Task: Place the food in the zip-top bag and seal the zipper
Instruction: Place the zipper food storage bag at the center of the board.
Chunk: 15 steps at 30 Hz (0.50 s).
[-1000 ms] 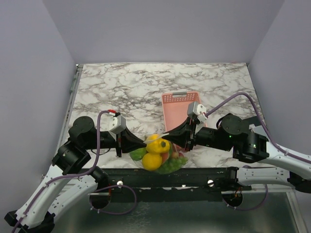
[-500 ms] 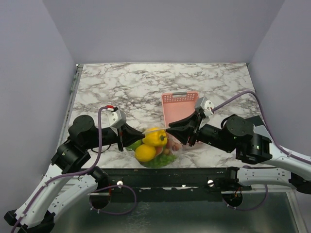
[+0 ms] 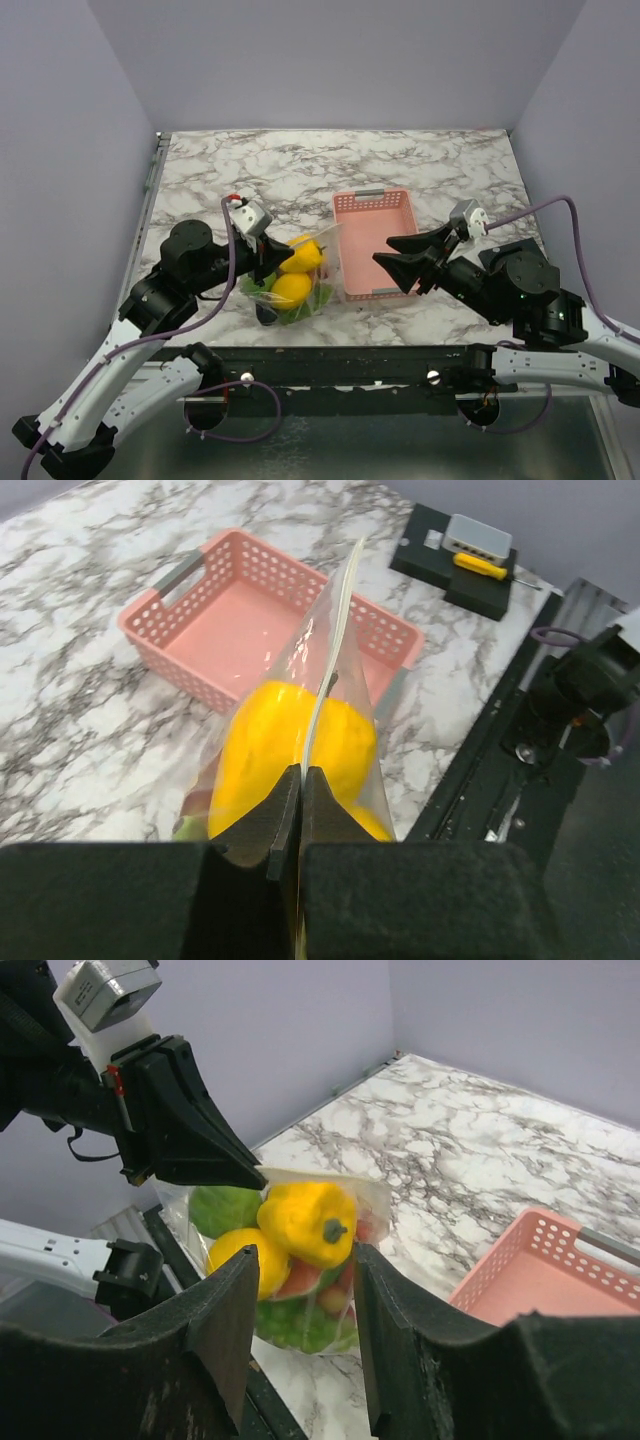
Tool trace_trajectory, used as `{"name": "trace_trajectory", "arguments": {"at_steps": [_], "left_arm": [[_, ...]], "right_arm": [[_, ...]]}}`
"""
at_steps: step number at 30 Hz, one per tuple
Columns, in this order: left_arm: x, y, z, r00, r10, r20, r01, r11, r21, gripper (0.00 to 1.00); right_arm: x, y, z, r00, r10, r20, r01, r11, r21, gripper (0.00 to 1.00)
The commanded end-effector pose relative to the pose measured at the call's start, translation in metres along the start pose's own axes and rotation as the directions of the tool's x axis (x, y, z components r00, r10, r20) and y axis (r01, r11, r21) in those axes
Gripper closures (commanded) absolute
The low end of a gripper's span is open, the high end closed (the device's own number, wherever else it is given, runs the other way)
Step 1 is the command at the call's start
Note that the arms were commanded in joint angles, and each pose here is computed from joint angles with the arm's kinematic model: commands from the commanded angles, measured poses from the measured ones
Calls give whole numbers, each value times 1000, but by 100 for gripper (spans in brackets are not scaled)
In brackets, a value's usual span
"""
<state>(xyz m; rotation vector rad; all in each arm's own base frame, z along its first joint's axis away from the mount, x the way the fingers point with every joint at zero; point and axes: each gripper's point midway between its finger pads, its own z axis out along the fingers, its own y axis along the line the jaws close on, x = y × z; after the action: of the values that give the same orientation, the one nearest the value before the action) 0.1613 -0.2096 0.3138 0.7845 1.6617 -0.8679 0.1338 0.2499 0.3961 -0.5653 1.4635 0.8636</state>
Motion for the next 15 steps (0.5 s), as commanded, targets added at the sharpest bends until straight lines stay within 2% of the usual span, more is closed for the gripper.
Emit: {"name": "trace_trajectory", "arguments": {"at_steps": [1,6,10,15], "left_arm": [[-36,35,-3,995,66,70,-51,977,-206,100],[-40,68,-2,995,93,41,-72,928,-367,100],[-41,101,-10,991,131,9,-106,843,-527,100],[-43,123,-12,986,169,-3,-134,772,-622,100]], "right_arm": [[16,-17,-7,999,6,-36,-3,997,83,51],[22,-21,-12,999,19,-37,-15,996,93,51],[24,-28,-16,999,18,-35,-14,993,118,50],[22,-33,-21,999,35,-2,-34,991,132,48]]}}
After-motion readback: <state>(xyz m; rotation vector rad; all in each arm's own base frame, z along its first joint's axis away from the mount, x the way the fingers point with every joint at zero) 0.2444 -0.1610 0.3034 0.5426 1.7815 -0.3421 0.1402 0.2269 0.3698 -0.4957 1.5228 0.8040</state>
